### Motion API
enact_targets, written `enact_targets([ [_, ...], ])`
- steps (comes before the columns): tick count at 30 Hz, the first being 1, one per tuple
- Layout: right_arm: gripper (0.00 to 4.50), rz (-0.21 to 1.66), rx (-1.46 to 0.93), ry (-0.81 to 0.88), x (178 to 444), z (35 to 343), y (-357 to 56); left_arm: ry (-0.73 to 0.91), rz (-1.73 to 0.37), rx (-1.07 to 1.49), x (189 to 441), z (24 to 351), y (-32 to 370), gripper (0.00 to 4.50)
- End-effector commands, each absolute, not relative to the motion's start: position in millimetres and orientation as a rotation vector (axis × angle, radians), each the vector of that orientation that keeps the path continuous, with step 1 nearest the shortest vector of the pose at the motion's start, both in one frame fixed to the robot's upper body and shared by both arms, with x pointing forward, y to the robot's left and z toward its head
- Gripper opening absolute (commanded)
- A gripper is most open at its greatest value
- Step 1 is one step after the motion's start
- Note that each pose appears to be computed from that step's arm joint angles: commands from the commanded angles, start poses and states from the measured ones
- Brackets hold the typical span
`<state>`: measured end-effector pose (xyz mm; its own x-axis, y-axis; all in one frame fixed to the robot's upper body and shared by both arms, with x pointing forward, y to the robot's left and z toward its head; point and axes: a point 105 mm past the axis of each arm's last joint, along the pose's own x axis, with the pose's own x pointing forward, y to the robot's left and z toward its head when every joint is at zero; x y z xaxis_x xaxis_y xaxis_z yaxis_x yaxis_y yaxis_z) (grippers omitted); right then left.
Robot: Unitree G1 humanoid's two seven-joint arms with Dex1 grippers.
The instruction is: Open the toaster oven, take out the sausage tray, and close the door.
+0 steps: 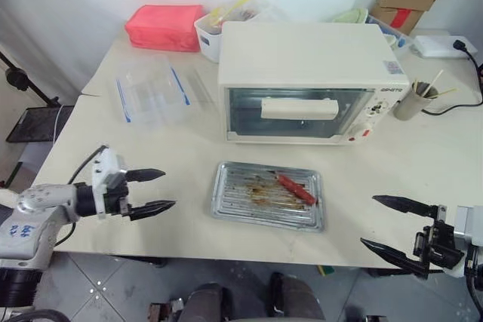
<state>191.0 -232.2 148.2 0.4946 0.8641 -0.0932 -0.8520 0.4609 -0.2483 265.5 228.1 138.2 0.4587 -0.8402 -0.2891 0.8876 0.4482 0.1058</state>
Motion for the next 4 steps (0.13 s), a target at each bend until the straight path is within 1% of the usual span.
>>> enact_targets([
  [1,4.5,1.126,-0.285,-0.053,192.5,151.7,-226.2,0.147,-1.091,0.398,257.2,147.8,240.3,4.47],
  [4,4.5,1.169,-0.289,-0.059,195.5,151.9,-220.1,0.196,-1.086,0.372,250.5,140.1,246.2,4.47],
])
